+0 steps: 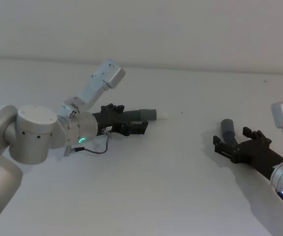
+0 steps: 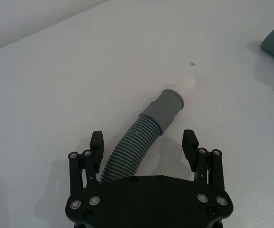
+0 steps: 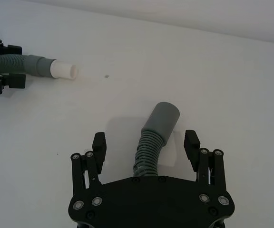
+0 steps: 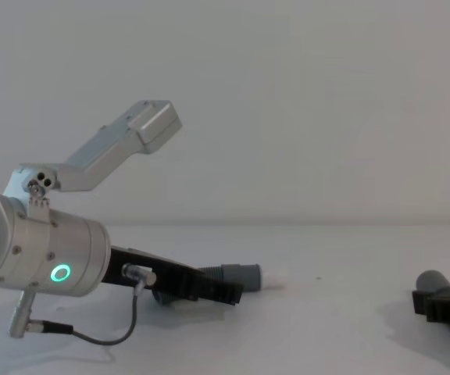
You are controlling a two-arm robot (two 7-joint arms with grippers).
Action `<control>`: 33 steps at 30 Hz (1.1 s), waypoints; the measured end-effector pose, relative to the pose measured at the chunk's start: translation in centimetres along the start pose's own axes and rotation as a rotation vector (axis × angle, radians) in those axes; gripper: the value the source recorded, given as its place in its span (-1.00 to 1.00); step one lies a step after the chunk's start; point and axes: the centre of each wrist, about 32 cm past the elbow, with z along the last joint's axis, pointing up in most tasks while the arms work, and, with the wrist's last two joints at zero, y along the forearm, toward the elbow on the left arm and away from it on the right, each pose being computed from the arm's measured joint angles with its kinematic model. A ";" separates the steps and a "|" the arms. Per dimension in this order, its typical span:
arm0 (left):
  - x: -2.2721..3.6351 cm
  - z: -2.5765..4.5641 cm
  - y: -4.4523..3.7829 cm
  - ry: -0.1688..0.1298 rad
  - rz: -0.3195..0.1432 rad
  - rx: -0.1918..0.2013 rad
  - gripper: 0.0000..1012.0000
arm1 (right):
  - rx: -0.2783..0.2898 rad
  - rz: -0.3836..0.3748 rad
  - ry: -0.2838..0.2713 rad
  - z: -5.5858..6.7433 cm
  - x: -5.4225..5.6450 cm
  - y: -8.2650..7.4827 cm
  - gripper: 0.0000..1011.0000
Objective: Use both hands to pick up one end of the pipe from the table, align the ends, and insert them.
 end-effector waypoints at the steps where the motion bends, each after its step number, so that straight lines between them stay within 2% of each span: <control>1: 0.01 0.00 0.01 -0.001 0.001 0.000 0.98 | 0.000 0.000 0.000 0.0 0.0 0.0 0.98; 33: 0.04 0.08 0.10 -0.018 0.010 -0.001 0.98 | 0.000 -0.004 -0.024 -0.2 0.3 0.0 0.98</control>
